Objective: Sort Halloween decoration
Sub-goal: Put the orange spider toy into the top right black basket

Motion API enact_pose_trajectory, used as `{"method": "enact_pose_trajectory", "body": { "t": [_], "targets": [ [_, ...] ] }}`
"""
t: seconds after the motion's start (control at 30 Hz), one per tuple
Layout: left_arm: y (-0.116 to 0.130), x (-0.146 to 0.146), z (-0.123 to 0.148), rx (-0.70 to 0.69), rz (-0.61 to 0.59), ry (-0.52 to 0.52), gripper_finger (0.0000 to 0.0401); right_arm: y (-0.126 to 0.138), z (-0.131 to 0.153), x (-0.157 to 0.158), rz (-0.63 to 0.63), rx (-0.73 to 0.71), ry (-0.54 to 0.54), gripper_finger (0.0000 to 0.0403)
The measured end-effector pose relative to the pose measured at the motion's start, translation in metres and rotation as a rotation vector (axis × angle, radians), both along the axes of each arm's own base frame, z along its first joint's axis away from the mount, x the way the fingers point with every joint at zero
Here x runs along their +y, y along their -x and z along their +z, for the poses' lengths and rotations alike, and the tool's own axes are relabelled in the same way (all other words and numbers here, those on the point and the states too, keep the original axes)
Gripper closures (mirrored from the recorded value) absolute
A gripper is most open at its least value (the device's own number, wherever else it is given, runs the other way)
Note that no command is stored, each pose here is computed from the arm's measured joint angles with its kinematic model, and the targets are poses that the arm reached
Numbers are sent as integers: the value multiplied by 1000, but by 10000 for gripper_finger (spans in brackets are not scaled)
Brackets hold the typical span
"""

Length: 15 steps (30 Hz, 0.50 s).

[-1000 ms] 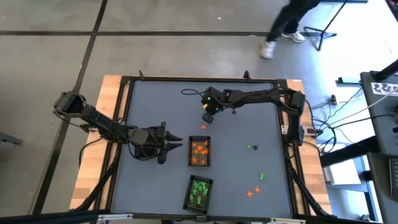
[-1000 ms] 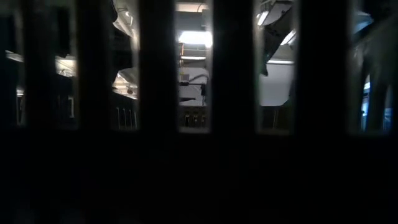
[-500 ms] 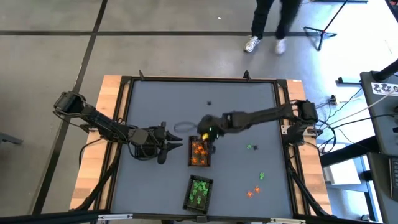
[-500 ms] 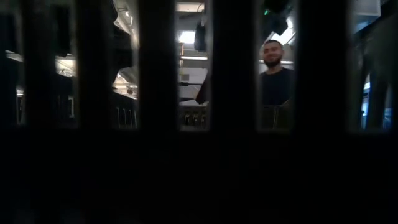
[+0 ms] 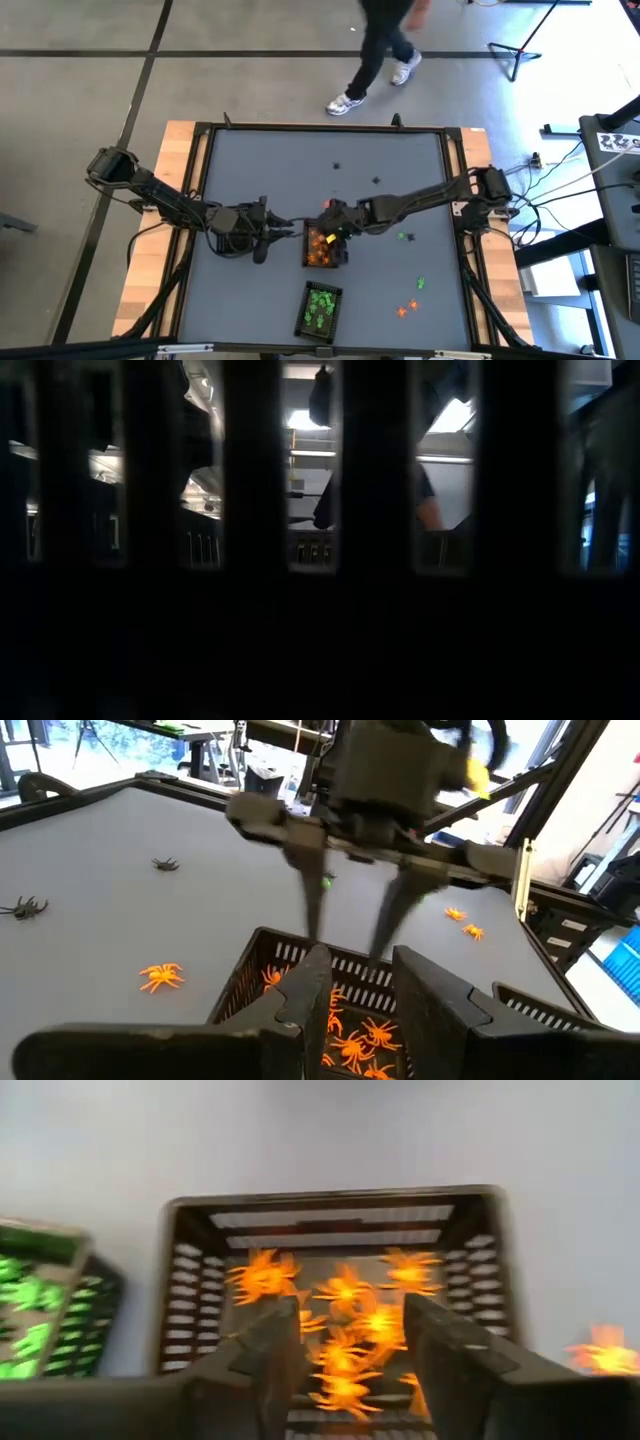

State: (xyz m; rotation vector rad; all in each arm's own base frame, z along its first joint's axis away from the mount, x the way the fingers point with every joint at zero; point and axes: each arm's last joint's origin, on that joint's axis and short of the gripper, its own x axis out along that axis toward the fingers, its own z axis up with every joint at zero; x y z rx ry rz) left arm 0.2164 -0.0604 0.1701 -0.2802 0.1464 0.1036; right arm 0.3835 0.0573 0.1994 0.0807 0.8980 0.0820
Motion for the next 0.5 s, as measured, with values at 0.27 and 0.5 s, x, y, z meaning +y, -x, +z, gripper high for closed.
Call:
{"method": "enact_pose_trajectory", "body": {
  "t": [0.27, 0.5],
  "targets": [
    [1, -2, -1, 9, -3, -11, 299, 4, 4, -56, -205, 43, 95, 202],
    [1, -2, -1, 12, -3, -17, 299, 4, -25, -120, -336, 133, 44, 201]
  ]
}}
